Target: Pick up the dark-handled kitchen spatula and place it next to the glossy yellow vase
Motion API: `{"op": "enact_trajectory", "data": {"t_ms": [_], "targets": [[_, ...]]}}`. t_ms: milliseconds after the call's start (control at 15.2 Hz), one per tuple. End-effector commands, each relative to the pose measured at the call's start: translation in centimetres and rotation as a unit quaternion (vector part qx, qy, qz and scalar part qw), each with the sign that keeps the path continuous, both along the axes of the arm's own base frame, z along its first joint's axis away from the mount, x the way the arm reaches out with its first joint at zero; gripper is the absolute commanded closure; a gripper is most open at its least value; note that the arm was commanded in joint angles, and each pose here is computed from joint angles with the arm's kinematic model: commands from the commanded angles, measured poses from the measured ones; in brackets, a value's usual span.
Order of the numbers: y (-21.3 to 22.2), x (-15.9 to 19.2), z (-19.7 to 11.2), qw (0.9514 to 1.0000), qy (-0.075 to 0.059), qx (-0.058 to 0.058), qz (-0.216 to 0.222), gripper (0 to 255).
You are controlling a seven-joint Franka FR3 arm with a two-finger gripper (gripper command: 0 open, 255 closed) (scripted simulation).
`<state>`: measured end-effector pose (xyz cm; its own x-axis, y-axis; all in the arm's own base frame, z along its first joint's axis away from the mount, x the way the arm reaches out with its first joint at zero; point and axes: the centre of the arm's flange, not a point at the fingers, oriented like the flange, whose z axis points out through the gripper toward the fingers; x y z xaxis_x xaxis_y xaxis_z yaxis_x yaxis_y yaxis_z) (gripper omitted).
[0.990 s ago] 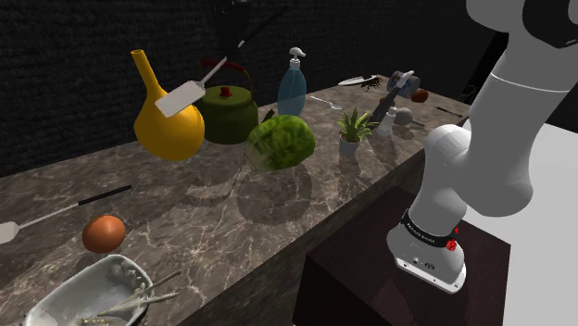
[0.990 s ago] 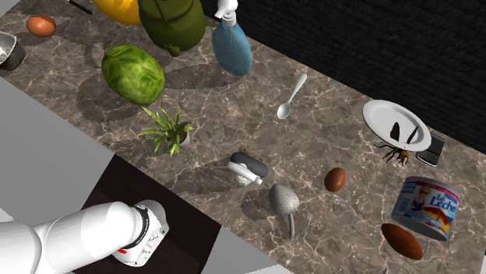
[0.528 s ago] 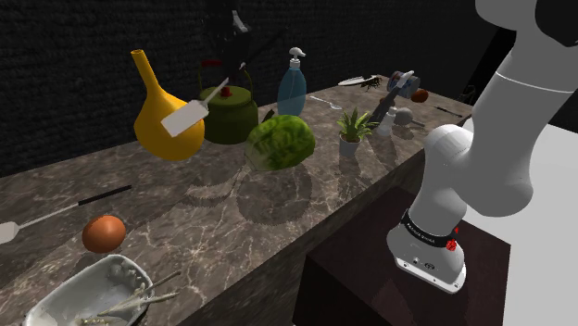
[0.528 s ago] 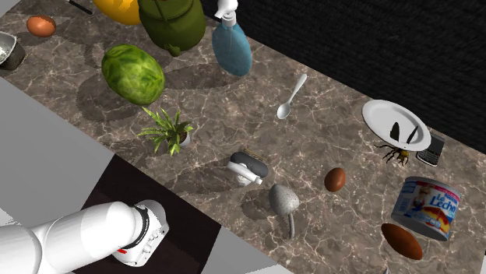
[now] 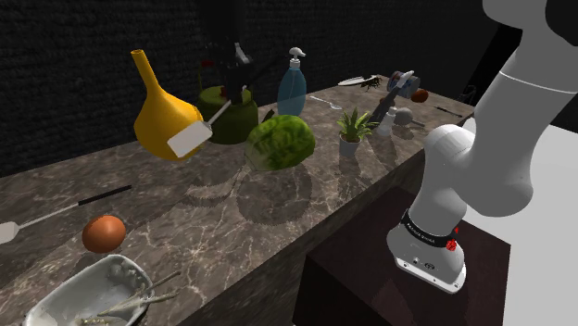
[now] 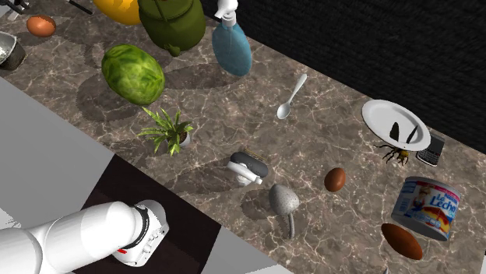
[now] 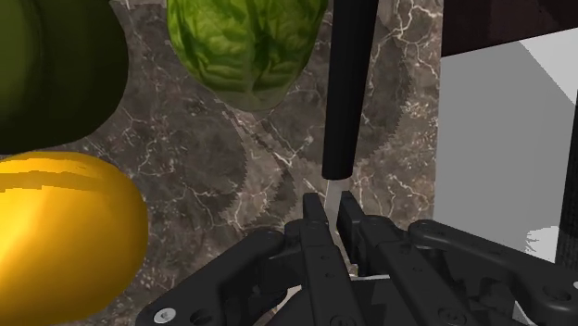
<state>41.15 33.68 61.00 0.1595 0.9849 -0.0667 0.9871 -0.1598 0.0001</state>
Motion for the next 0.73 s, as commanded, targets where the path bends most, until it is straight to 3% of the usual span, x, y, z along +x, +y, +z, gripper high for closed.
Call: {"op": "enact_trajectory", "data": {"t_ms": [0,660], "targets": [[-0.1,0.1,-1.1,1.0000,0.000,0.000,0.000,255],[-0.1,0.1,-6.4,1.0000,0.000,0.000,0.000,255]]}}
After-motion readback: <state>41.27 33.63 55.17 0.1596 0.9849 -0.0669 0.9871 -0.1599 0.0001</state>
